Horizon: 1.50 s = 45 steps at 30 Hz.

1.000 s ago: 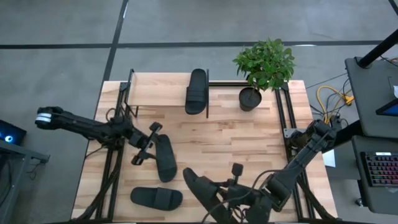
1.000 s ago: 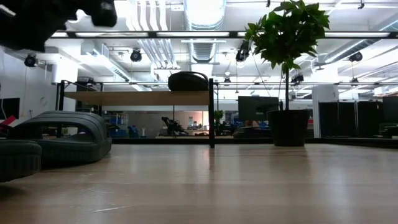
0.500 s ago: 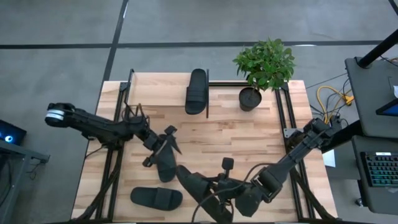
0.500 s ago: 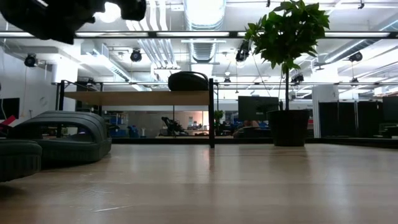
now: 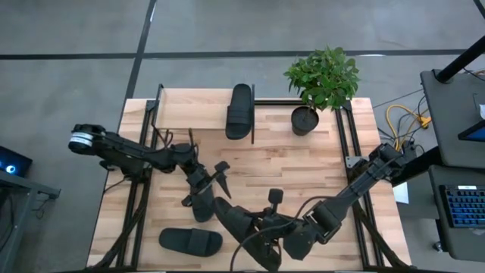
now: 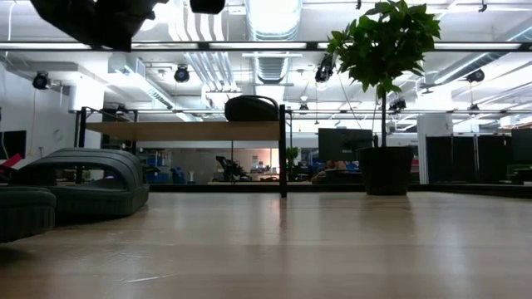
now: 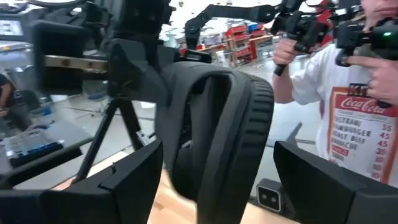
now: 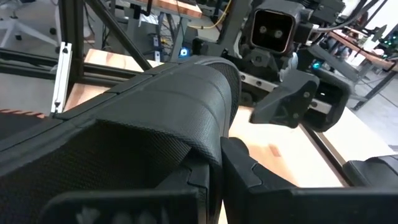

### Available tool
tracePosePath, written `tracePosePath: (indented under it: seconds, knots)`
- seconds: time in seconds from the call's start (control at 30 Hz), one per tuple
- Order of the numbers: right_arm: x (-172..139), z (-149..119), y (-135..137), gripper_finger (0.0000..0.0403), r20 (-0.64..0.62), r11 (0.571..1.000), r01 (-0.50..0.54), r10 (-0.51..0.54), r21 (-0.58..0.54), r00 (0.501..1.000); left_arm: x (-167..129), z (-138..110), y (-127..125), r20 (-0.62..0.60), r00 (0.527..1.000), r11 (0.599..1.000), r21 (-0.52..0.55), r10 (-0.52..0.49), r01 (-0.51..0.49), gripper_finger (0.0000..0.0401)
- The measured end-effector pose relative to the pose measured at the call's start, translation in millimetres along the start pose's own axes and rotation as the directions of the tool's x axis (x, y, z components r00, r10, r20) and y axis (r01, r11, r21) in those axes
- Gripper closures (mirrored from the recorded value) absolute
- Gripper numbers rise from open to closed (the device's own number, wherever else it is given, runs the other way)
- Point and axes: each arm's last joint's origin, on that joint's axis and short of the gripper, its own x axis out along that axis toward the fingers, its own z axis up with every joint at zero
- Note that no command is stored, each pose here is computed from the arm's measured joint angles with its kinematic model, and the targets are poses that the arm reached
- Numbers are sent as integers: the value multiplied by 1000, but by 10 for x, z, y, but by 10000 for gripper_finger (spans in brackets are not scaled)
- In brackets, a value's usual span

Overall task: Pick and place slides into the shelf
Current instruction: Put the bottom right black slipper on the shelf

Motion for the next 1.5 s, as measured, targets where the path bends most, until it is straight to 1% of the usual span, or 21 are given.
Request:
tracePosePath:
  seconds: [0.13, 0.23, 0.33, 0.43, 0.53, 0.57, 0.6, 0.73, 0.8, 0.97, 1.1, 1.2, 1.27, 1.37, 1.5]
  knots:
    - [7, -3, -9, 394, -3, 1000, 8, -8, -3, 1000, 71, 1, 21, 5, 1000, 1000, -1, -22, 22, 120]
    - [7, -3, -9, 394, -3, 1000, 9, -9, -6, 1000, 85, -28, 29, -4, 1000, 1000, -6, -23, 23, 151]
    - [6, -4, -8, 394, -3, 1000, 9, -9, -8, 1000, 92, -23, 37, -2, 1000, 1000, -6, -22, 22, 206]
    - [6, -3, -11, 394, -3, 1000, 12, -12, -7, 1000, 86, 1, 33, 5, 1000, 1000, 0, -28, 28, 276]
    - [10, 0, -16, 394, -1, 1000, 15, -15, -5, 1000, 76, 41, 22, 18, 999, 998, 41, -42, 41, 350]
    - [10, 3, -17, 394, 0, 1000, 17, -17, -4, 1000, 73, 50, 20, 19, 999, 997, 59, -42, 41, 370]
    - [9, 3, -20, 394, 1, 1000, 24, -24, -10, 1000, 70, 58, 21, 20, 999, 997, 67, -37, 36, 377]
    - [9, 4, -23, 392, 3, 999, 34, -33, -28, 999, 64, 66, 21, 19, 999, 996, 89, -29, 27, 377]
    - [9, 3, -23, 384, 2, 998, 34, -34, -61, 999, 63, 60, 19, 15, 999, 996, 85, -29, 27, 377]
    - [-31, 8, -28, 341, 0, 992, 35, -35, -120, 999, 41, 59, 4, -19, 1000, 998, 58, -16, 17, 377]
    - [-151, 58, -121, 301, -3, 990, 57, -58, -131, 998, -16, 138, -18, -24, 1000, 998, 59, 16, -15, 377]
    - [-238, 66, -207, 275, -25, 990, 79, -83, -117, 996, -77, 202, -49, -52, 997, 998, 49, 52, -49, 377]
    - [-314, 77, -275, 262, -41, 993, 75, -79, -91, 996, -134, 240, -80, -98, 991, 996, 33, 88, -86, 377]
    - [-429, 107, -396, 250, -58, 996, 77, -79, -33, 995, -234, 305, -120, -178, 966, 983, 30, 185, -183, 377]
    - [-566, 117, -529, 248, -79, 995, 98, -99, -12, 992, -367, 420, -164, -239, 914, 944, 54, 329, -325, 377]
